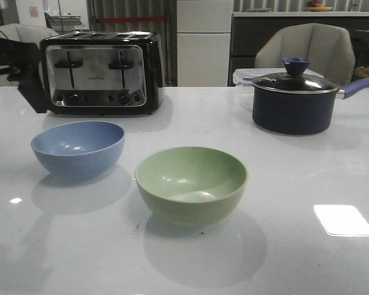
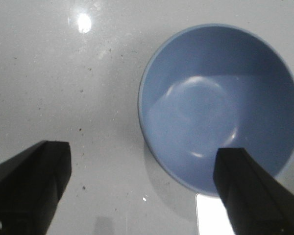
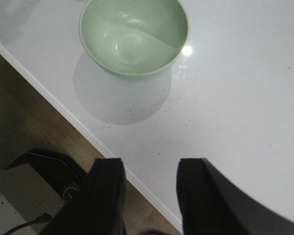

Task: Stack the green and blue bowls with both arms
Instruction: 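Lower the left gripper onto the rim of the light blue bowl and grasp it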

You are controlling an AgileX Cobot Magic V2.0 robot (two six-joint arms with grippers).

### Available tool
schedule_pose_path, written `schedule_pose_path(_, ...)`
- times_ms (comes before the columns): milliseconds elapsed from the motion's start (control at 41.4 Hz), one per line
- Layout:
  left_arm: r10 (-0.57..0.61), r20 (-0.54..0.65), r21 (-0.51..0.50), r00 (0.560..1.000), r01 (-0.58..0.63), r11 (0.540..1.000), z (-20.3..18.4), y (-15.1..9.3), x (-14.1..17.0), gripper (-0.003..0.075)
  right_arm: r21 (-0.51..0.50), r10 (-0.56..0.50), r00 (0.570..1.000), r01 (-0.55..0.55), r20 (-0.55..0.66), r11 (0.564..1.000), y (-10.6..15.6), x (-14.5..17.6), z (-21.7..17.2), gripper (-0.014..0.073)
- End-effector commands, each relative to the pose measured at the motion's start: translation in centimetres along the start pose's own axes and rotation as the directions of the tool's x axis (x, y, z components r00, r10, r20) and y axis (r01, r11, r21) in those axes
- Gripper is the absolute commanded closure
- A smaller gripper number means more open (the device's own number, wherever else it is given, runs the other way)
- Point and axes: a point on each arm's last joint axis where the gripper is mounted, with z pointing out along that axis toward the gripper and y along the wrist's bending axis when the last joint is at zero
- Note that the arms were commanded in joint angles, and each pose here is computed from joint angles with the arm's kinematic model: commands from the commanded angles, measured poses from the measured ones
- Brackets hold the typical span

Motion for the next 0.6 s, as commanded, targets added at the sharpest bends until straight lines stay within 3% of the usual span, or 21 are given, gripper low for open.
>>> schedule_pose_path(0,-0.015,0.085,0.019,0.996,0.014,1.000,0.1,-0.4,-2.3,0.0087,0.019,-0.009,0.996,0.007,0.089,1.000,-0.1,-1.1,-0.8,0.0207)
schedule_pose_path(314,-0.043,0.064,0.015,0.997,0.042,0.999,4.7,0.2,-2.9,0.0097,0.019,-0.009,0.996,0.007,0.089,1.000,-0.1,-1.1,-0.8,0.0207)
schedule_pose_path(386,-0.054,0.064,0.021,0.996,0.053,0.998,4.8,0.1,-2.9,0.0150,0.019,-0.009,0.996,0.007,0.089,1.000,-0.1,-1.1,-0.8,0.0207)
schedule_pose_path(579,-0.054,0.067,0.021,0.996,0.053,0.998,4.8,0.1,-2.9,0.0386,0.019,-0.009,0.996,0.007,0.089,1.000,-0.1,-1.1,-0.8,0.0207)
